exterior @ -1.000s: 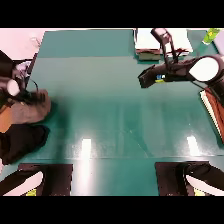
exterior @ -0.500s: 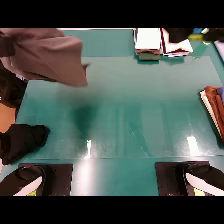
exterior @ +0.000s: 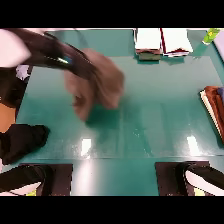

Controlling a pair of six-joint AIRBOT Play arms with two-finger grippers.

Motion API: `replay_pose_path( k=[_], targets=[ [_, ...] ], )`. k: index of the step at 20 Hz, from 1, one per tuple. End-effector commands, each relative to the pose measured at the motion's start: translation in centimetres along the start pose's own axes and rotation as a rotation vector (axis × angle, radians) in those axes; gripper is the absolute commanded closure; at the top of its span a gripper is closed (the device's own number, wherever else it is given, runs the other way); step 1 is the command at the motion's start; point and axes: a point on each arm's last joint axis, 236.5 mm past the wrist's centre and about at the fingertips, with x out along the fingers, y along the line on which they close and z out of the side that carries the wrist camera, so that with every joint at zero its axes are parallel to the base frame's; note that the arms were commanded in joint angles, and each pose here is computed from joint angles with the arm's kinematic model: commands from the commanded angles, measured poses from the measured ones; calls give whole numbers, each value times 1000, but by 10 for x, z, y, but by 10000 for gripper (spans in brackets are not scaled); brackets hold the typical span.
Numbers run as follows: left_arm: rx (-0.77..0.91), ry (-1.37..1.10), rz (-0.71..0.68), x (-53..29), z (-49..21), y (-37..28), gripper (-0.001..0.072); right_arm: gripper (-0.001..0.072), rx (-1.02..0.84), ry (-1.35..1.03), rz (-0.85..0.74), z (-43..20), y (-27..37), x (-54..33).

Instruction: Fold the shirts.

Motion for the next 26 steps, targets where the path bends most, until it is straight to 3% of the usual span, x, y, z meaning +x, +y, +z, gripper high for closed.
replay_pose_path(
  k=[1,2,3,7,11,13,22,26],
  targets=[
    [102,189,-237,78,-36,-92,595,691,4,35,-6,-8,-4,-2],
    [98,208,-286,93,-40,-108,254,691,5,44,-5,-11,-4,0],
    [80,214,-315,106,-41,-117,107,691,7,54,-4,-14,-4,2],
    [52,180,-213,130,-31,-73,108,691,20,127,11,-37,-2,10],
    [-137,192,-112,143,-33,23,108,691,44,283,28,-90,-1,22],
    [-239,209,-135,154,-40,48,108,691,64,356,33,-122,-2,32],
    [-280,371,-359,234,-94,16,107,691,146,622,43,-253,-2,62],
    [-299,417,-378,263,-113,5,108,691,172,671,38,-282,-2,65]
  ],
)
